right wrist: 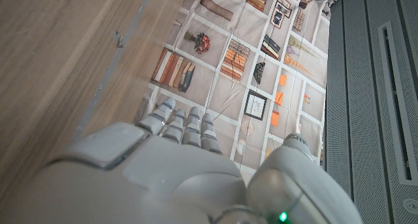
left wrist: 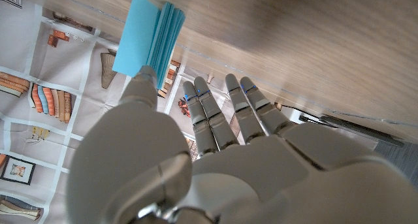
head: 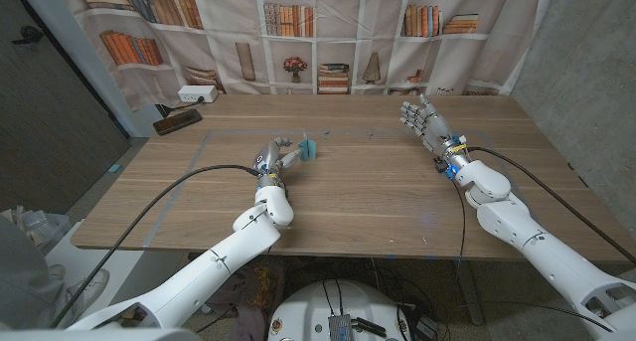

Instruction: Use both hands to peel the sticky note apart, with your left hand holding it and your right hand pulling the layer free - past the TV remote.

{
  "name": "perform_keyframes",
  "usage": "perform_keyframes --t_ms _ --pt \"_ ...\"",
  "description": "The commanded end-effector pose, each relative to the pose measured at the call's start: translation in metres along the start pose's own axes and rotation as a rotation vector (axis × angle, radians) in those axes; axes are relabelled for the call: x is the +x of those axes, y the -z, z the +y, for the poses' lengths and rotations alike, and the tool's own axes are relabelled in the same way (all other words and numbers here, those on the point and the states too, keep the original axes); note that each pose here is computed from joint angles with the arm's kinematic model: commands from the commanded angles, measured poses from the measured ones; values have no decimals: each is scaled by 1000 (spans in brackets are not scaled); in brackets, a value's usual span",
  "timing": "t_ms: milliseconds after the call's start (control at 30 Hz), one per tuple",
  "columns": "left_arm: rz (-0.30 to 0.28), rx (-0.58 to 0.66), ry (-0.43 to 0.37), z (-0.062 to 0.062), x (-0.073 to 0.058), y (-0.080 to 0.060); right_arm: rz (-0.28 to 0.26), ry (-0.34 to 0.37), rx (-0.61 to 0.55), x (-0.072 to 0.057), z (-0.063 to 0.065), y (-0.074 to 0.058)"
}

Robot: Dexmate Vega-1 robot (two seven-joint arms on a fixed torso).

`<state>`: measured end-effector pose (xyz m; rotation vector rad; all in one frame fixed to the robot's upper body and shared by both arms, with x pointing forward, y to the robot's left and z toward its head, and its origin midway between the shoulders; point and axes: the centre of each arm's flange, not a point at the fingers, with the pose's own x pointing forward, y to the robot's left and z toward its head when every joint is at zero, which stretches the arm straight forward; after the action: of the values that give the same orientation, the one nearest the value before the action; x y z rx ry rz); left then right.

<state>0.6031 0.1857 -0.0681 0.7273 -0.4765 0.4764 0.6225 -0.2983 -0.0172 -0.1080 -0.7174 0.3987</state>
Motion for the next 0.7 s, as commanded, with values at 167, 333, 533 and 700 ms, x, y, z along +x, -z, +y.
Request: perform_keyframes --t_ms 167,333,533,700 --pt "-23 45 15 -5 5 -6 2 1 2 0 1 1" --pt "-28 47 24 -8 6 -7 5 3 4 0 0 2" --pt "-20 41 27 -9 7 -6 10 5 2 0 -1 3" --pt "-31 35 34 -12 6 -6 12 7 1 0 -2 4"
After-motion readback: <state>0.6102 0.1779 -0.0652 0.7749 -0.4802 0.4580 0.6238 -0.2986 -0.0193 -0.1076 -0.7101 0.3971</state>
